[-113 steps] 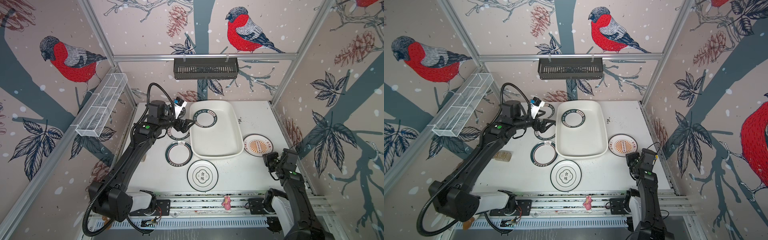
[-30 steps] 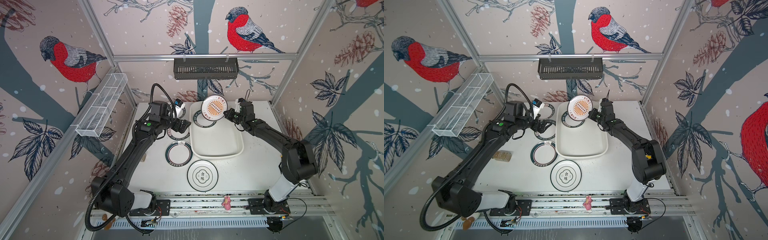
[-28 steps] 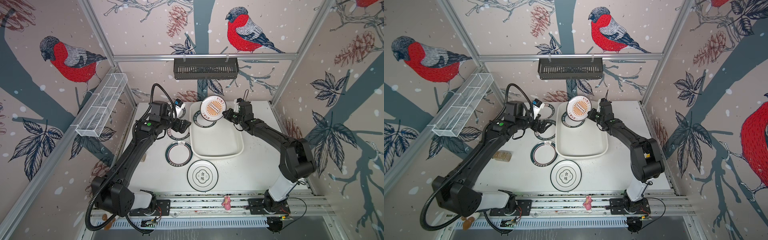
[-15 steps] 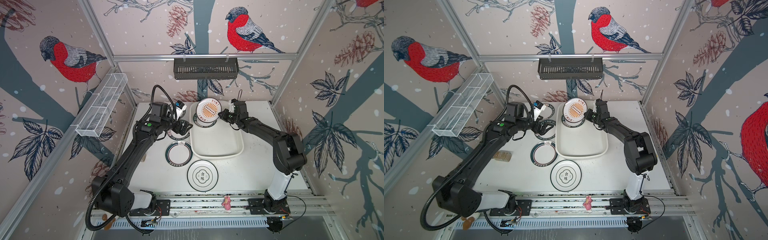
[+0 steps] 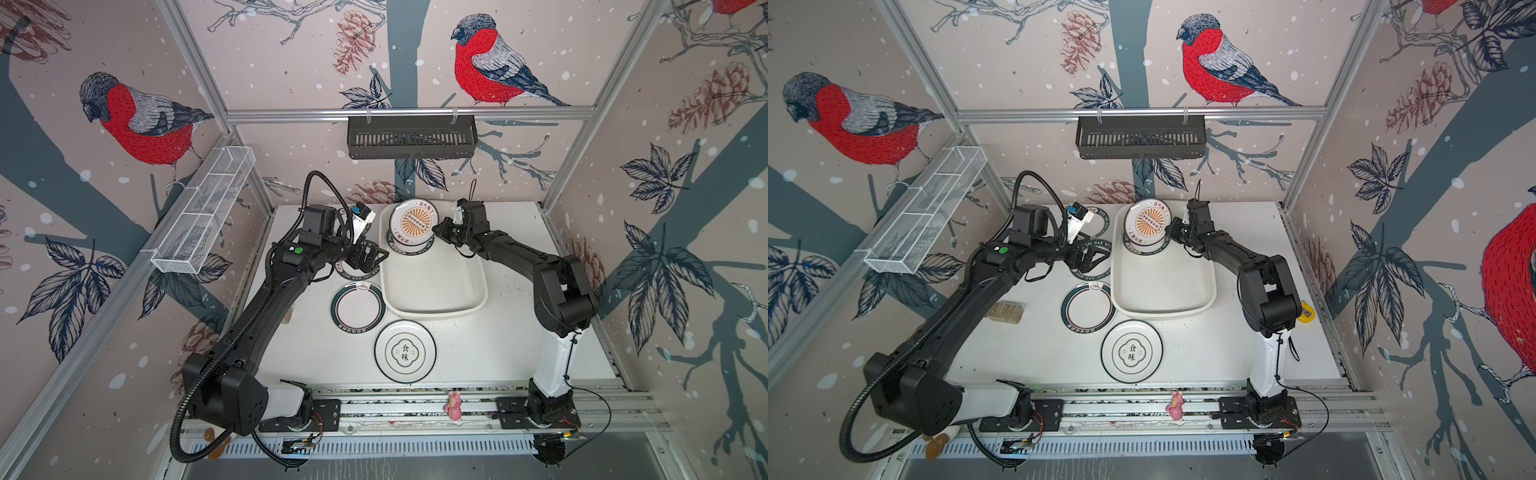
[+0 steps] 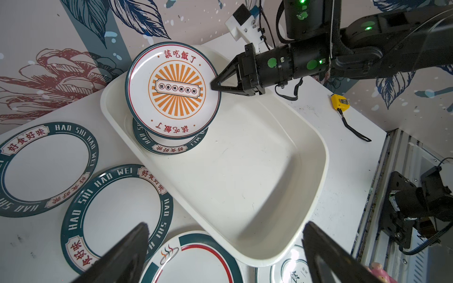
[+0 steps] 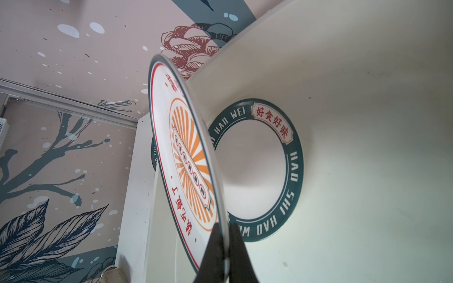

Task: Place the plates into the plastic bin on the countertop
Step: Place the plate in the plastic bin.

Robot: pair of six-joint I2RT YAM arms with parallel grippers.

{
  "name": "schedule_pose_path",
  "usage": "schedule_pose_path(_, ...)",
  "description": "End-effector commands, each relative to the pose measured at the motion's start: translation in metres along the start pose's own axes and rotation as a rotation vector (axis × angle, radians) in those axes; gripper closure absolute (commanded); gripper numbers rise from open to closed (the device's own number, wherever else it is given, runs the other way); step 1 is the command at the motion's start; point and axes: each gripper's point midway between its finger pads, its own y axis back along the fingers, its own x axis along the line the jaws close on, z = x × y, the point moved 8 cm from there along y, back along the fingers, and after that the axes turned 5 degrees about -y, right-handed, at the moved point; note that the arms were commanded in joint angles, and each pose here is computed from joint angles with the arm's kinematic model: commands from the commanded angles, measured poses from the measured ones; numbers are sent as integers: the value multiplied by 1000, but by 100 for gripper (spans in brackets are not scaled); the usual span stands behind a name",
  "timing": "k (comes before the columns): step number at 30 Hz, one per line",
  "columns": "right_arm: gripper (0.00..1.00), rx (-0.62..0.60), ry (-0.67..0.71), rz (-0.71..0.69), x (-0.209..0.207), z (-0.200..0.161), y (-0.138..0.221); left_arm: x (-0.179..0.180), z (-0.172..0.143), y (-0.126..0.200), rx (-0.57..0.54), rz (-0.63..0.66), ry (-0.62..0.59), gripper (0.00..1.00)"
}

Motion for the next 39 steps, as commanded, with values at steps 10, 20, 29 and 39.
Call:
schedule_pose_path(10,93,41,-19,-4,-7,-1,-17,-5,3,2,-23,-26,-10,3)
schedule_pose_path(20,93,69,-63,-12,-18,-2,-30,-7,6,3,-28,-36,-14,3)
schedule_pose_path(29,92,85,-100,1,-27,-1,-37,-8,6,4,-29,-36,-19,3)
schedule_pose_path(39,90,102,-127,5,-35,-2,-43,-9,7,4,-30,-37,-21,3)
